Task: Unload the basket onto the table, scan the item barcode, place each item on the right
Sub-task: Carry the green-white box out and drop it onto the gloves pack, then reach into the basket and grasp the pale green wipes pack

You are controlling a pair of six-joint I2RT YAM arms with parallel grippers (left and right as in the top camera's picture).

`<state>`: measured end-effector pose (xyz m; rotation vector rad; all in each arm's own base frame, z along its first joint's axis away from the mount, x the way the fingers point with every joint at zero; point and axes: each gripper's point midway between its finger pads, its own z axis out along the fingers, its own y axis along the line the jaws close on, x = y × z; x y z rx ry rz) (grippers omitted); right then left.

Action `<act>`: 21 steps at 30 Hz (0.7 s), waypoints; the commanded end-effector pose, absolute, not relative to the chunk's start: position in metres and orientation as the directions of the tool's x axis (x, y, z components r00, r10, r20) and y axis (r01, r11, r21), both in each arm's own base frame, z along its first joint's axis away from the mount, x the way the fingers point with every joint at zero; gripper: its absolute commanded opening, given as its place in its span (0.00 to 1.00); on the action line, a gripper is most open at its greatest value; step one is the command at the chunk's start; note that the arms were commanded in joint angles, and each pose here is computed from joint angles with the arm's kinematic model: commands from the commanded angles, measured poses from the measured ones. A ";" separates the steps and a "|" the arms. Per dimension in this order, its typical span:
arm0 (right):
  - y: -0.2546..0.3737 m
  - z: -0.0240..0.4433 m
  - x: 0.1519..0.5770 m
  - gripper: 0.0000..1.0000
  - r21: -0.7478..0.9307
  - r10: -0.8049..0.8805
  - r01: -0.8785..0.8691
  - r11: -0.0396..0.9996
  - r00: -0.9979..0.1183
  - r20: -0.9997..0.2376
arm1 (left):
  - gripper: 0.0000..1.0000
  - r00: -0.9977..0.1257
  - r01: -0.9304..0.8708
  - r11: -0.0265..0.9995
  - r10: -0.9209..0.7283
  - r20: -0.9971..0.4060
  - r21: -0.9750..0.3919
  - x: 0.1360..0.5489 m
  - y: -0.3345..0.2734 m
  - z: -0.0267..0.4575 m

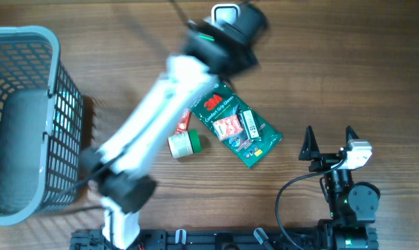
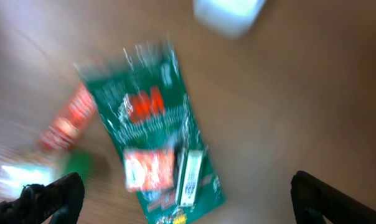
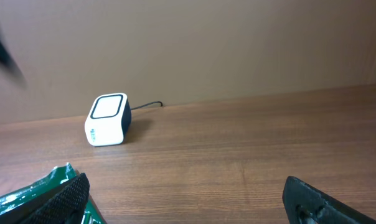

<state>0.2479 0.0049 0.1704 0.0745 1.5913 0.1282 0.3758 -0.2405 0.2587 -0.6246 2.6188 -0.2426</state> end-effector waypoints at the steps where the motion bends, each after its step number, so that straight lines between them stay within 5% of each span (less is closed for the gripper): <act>1: 0.005 0.171 0.248 1.00 0.133 0.132 -0.033 0.991 -0.021 -0.991 | 1.00 -0.339 -0.564 0.698 -0.683 -0.647 -0.442 0.365 -0.066 0.421; 2: 0.005 0.171 0.248 1.00 0.133 0.132 -0.033 0.991 -0.021 -0.991 | 1.00 -0.225 -0.626 0.616 -0.730 -0.646 -0.478 0.354 -0.031 0.433; 6: 0.005 0.171 0.248 1.00 0.133 0.132 -0.033 0.991 -0.021 -0.991 | 1.00 0.356 -0.780 0.002 -0.821 -0.446 -0.626 0.285 0.117 0.434; 9: 0.005 0.171 0.248 1.00 0.133 0.132 -0.033 0.991 -0.021 -0.991 | 1.00 0.482 -0.780 -0.234 -0.816 -0.319 -0.580 0.268 0.173 0.402; 11: 0.005 0.171 0.248 1.00 0.133 0.132 -0.033 0.991 -0.021 -0.991 | 1.00 0.464 -0.828 -0.297 -0.840 -0.282 -0.476 0.265 0.200 0.366; 16: 0.005 0.171 0.248 1.00 0.133 0.132 -0.033 0.991 -0.021 -0.991 | 1.00 0.198 -0.976 -0.161 -0.932 -0.302 -0.143 0.272 0.250 0.266; 21: 0.005 0.171 0.248 1.00 0.133 0.132 -0.033 0.991 -0.021 -0.991 | 1.00 -0.263 -0.963 0.268 -0.955 -0.137 -0.022 0.314 0.250 0.152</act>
